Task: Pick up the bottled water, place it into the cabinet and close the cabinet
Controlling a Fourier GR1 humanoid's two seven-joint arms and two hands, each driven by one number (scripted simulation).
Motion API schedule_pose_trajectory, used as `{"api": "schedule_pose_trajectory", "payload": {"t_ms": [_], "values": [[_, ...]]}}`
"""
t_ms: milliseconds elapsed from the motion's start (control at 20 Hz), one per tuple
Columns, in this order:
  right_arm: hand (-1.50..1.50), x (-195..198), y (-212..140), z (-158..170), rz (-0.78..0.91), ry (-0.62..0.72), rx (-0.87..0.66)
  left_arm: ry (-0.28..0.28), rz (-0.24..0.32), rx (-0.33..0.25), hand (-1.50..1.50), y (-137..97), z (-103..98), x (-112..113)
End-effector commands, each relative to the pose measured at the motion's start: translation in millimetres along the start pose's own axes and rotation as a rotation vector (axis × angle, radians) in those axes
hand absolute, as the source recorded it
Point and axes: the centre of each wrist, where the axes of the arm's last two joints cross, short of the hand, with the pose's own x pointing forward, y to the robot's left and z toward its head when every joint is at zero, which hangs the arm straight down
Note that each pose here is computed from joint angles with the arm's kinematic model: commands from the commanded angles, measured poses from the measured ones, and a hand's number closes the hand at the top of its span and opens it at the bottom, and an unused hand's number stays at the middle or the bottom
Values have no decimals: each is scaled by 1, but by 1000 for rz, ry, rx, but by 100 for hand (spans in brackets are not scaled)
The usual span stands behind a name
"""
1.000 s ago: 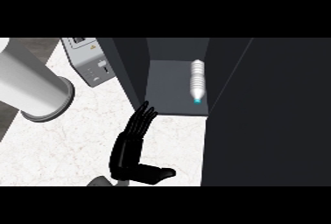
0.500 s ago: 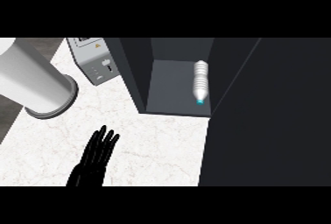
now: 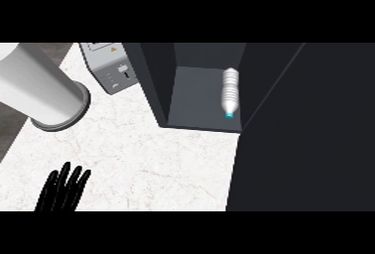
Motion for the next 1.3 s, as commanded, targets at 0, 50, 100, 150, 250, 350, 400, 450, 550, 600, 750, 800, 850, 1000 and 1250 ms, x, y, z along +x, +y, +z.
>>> {"api": "schedule_pose_trajectory", "payload": {"t_ms": [0,50,100,150,250,350,400,450,550,600,750,800,850,1000,1250], "values": [[150,42,7,-18,68,4,126,-10,-20,-8,-150,24,17,22],[150,41,7,-21,54,13,129,-5,-1,-14,-150,27,18,23],[150,38,8,-23,36,12,135,-2,3,-39,-150,24,21,25],[150,37,6,-25,45,28,152,3,0,-55,-150,30,17,35],[150,30,5,-31,55,22,200,-20,21,-58,-150,26,19,33],[150,28,3,-38,97,-2,261,-11,9,-71,-150,31,20,37],[150,23,0,-43,133,-13,292,-2,6,-76,-150,37,19,42],[150,20,0,-47,126,-26,291,14,15,-71,-150,38,24,40],[150,16,-4,-52,144,18,336,9,-10,-86,-150,44,20,44],[150,15,-3,-54,160,26,357,13,-3,-84,-150,45,19,46],[150,10,-6,-61,181,62,376,-5,-14,-80,-150,50,16,48],[150,5,-7,-65,166,53,365,7,-11,-90,-150,54,19,50],[150,0,-7,-68,162,62,354,-1,-19,-107,-150,54,14,54],[150,-3,-6,-77,122,51,327,-4,-23,-101,-150,59,14,56],[150,-10,-8,-88,95,61,284,-27,-23,-120,-150,63,7,62]]}}
